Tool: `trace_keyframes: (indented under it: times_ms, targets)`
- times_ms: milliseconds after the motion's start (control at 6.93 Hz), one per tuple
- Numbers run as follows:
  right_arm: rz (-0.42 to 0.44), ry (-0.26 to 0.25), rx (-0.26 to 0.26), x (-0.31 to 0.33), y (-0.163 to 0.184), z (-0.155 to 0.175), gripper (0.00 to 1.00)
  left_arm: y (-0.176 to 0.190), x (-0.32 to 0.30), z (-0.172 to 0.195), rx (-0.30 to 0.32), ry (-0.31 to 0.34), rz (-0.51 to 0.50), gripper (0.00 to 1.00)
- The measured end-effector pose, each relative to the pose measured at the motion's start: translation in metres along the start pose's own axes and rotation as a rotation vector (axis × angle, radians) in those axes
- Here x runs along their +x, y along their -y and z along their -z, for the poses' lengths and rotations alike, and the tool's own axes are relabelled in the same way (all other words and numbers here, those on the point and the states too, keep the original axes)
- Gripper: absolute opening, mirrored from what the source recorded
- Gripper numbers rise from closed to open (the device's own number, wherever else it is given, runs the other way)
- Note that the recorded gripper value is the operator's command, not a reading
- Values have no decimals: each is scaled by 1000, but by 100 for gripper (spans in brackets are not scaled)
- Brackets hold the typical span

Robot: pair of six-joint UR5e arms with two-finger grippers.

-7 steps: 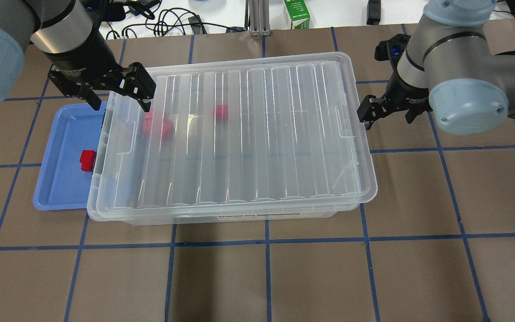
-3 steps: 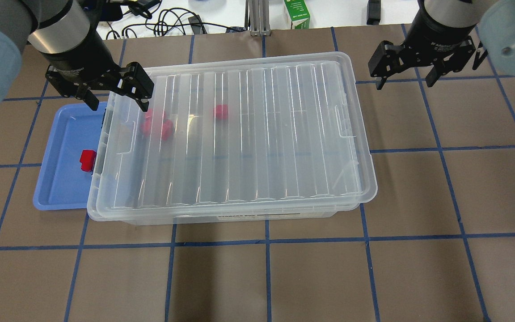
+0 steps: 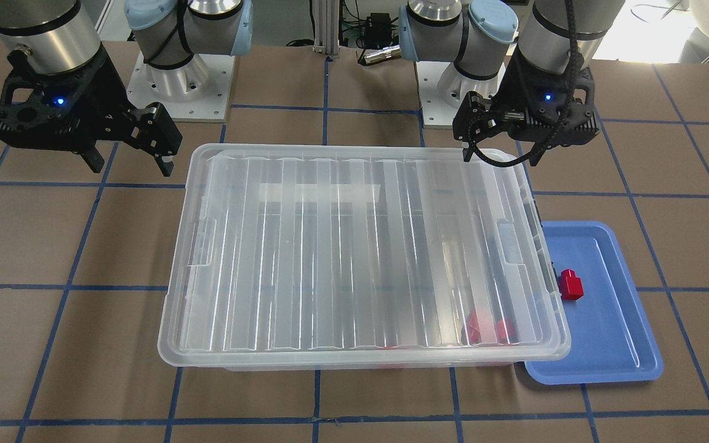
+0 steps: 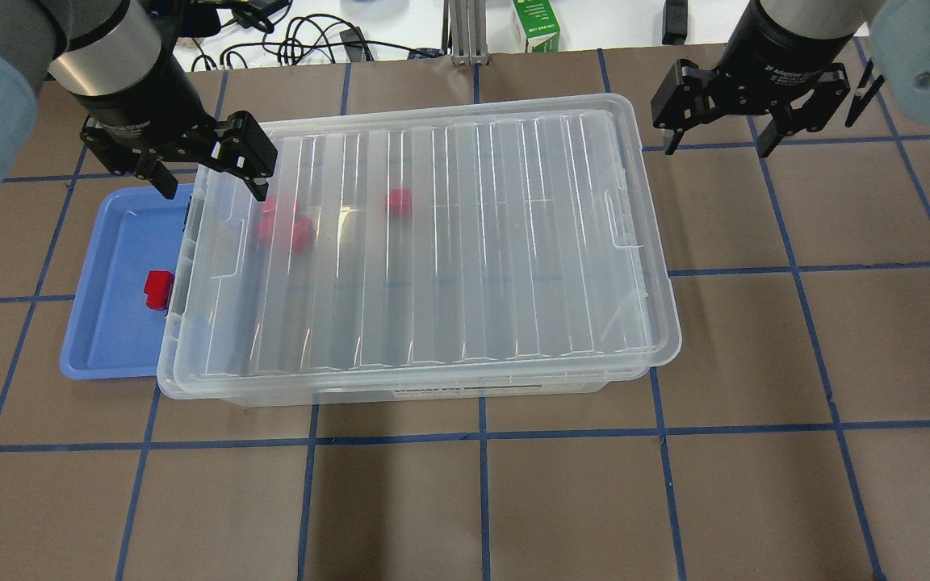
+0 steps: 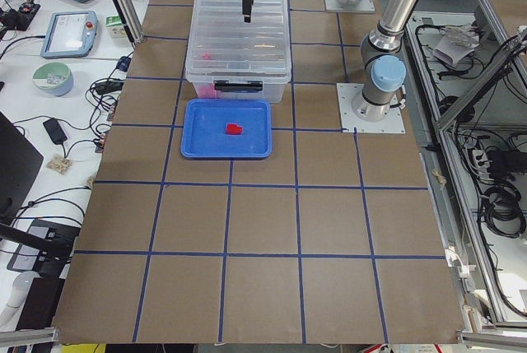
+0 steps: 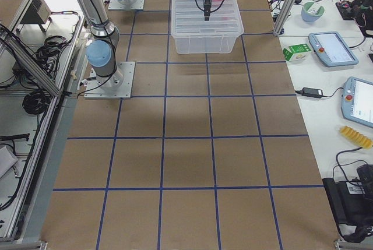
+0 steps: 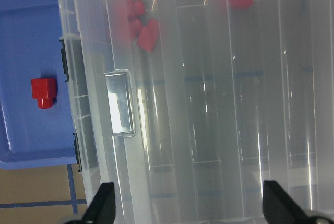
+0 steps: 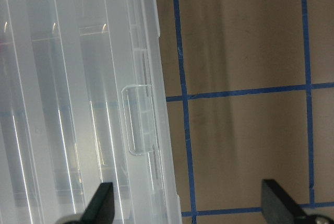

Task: Place red block in blue tray from box

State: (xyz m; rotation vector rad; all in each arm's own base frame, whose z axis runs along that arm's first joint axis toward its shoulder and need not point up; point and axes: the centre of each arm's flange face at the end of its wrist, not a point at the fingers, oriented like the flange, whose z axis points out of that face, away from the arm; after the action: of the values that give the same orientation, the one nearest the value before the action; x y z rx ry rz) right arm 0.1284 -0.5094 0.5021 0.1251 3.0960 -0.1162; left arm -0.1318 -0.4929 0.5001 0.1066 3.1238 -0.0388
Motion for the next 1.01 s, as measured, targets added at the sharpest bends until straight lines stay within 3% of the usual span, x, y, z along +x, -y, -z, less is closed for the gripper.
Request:
trace_keyframes:
  times_ms: [1010]
  targets:
    - [1, 3, 3, -1, -4, 3, 100, 1, 4, -4, -9, -4, -7, 100]
